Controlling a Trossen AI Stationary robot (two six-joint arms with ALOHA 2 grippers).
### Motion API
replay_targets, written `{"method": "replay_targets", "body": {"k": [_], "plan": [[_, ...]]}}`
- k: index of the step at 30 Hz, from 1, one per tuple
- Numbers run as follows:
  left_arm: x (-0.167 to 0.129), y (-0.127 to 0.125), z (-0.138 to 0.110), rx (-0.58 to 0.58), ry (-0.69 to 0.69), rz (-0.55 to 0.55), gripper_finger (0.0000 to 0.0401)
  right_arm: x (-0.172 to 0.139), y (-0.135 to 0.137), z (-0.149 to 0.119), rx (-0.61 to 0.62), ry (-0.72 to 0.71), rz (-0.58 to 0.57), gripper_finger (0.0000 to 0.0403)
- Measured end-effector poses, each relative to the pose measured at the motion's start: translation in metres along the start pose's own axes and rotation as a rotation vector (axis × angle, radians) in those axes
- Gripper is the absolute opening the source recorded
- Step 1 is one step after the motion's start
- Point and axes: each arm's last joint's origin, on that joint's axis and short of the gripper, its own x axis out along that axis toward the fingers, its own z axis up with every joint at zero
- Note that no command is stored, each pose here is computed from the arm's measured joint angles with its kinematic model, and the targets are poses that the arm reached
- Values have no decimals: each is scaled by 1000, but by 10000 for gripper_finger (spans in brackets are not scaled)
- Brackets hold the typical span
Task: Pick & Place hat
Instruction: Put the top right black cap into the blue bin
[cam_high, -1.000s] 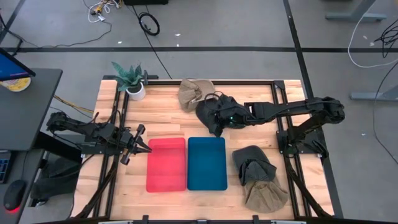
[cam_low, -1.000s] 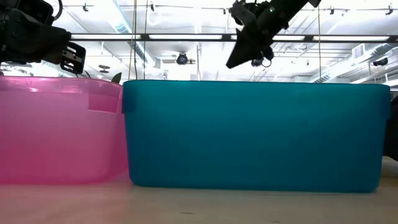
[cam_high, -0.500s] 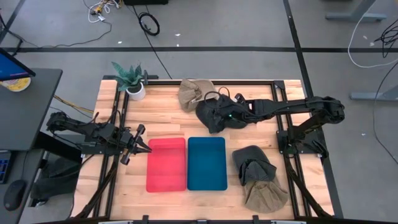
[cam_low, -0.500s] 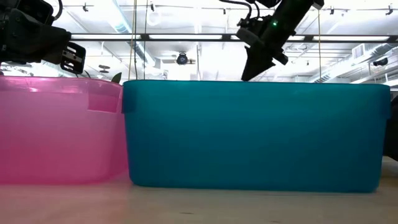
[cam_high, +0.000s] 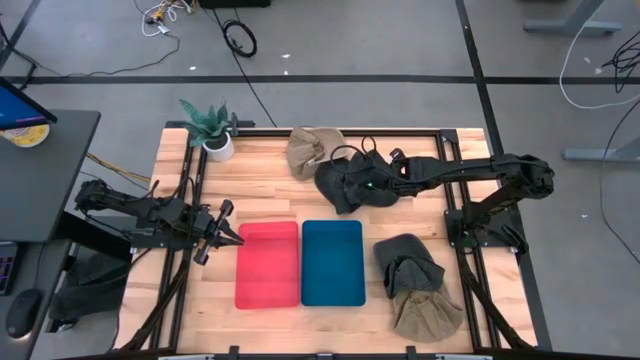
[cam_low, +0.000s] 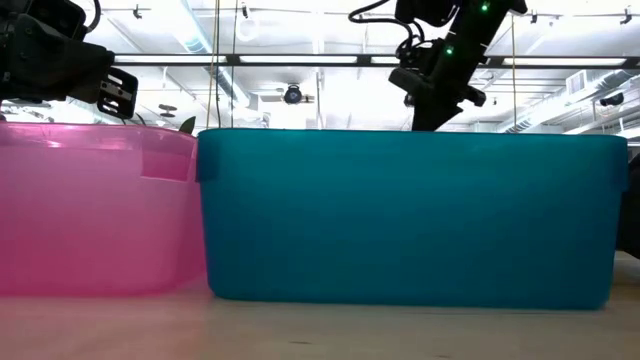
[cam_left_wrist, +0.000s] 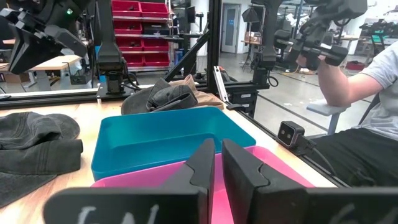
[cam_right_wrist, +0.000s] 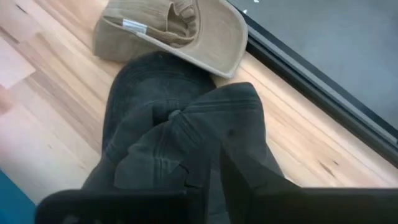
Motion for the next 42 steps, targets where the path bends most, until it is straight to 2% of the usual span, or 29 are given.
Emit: {"method": "replay_targets", "body": {"k": [14,18,27,31,36,42], "plan": [[0,0,0,0,0,0,34,0,-3,-4,-15,24,-46,46],[0,0,0,0,1,0,34,0,-5,-5,-12,22,-79,79],[0,0,0,0,1,0,34,0,-7,-4,86,-21,-134,191],[0,0,0,0,0,0,34,0,-6,-2,44,-34,-125,229],[0,0,0,0,0,0,34,0,-3,2,13,-63,-104,254],[0,0,0,0,0,0,34,0,-1,4,55,-64,-53,256]]}}
